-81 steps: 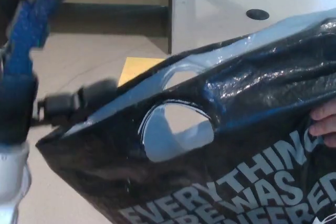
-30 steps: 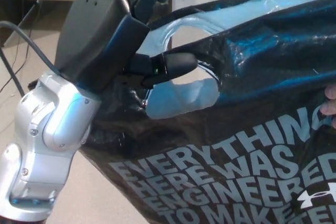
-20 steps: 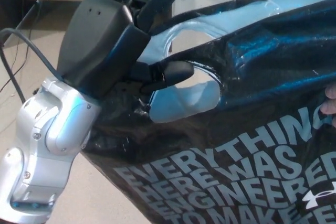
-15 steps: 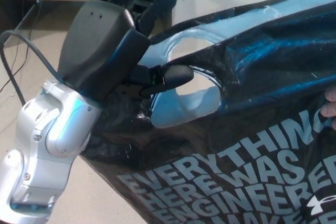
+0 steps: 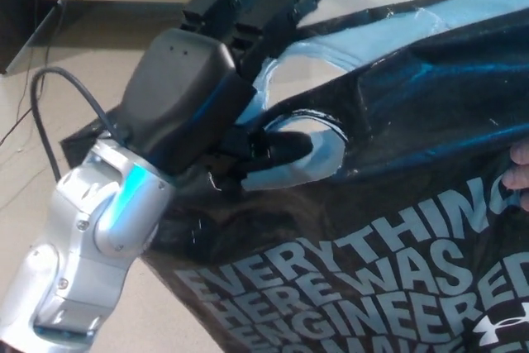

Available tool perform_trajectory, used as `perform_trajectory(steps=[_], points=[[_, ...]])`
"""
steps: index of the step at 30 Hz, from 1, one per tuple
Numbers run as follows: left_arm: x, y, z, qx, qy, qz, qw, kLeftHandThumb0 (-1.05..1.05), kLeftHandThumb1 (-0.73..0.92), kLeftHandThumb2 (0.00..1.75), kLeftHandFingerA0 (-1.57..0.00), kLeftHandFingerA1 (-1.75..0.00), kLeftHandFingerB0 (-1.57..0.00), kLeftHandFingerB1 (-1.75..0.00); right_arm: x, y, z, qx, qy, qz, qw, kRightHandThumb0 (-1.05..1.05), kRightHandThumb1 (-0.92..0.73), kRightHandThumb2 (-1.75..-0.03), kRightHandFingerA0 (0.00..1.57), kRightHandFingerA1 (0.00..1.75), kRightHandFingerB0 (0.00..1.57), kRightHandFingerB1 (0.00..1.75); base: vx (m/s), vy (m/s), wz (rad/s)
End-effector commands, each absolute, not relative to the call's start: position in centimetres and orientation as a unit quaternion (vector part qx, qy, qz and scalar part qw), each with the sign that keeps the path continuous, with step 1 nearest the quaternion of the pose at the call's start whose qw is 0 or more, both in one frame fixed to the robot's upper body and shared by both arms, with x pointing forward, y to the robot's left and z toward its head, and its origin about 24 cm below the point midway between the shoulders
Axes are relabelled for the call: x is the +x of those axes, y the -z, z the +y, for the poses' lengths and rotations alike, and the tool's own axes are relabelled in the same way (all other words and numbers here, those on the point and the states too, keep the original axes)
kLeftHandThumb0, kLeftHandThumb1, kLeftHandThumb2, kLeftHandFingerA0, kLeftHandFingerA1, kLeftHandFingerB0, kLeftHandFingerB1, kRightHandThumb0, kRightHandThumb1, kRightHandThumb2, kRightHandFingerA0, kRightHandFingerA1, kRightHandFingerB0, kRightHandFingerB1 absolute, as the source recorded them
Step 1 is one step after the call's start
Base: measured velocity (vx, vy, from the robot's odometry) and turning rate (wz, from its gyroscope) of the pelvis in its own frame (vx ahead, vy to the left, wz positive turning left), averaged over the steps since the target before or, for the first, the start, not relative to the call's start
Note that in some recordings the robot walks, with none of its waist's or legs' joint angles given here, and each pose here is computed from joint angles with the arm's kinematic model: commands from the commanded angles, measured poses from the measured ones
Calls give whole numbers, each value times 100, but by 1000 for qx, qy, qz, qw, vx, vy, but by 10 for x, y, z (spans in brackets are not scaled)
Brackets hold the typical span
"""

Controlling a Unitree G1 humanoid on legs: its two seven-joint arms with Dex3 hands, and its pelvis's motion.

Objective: A person is holding a plastic bag and the robot extends its left hand to grab the bag by hooking its thumb into the holes at the top and brings its hand down by its side. Then it extends its arm again to hand the plastic bag back to the person.

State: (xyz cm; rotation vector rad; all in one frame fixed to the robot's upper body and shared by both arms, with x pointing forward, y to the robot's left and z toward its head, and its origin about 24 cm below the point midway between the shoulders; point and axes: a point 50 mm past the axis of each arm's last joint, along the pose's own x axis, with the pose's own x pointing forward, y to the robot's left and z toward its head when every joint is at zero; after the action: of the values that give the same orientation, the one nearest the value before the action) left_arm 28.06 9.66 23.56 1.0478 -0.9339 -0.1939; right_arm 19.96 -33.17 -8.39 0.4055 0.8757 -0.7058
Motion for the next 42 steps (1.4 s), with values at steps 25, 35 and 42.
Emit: perform_trajectory(steps=[25, 35, 42], points=[[300, -221, 89, 443, -45, -487, 751, -61, 48, 76, -29, -45, -18, -39, 196, 83, -338, 171, 338, 416, 827, -39, -83, -64, 49, 45, 37, 37, 0, 0, 0], [302, -236, 75, 392, -88, -535, 743, -56, 48, 77, -41, -49, -28, -43, 194, 84, -337, 164, 330, 420, 829, -39, -83, -64, 45, 43, 34, 36, 0, 0, 0], [306, -243, 62, 380, -110, -555, 732, -53, 56, 59, -47, -39, -34, -33, 197, 83, -336, 163, 327, 414, 834, -39, -84, -64, 44, 43, 32, 35, 0, 0, 0]])
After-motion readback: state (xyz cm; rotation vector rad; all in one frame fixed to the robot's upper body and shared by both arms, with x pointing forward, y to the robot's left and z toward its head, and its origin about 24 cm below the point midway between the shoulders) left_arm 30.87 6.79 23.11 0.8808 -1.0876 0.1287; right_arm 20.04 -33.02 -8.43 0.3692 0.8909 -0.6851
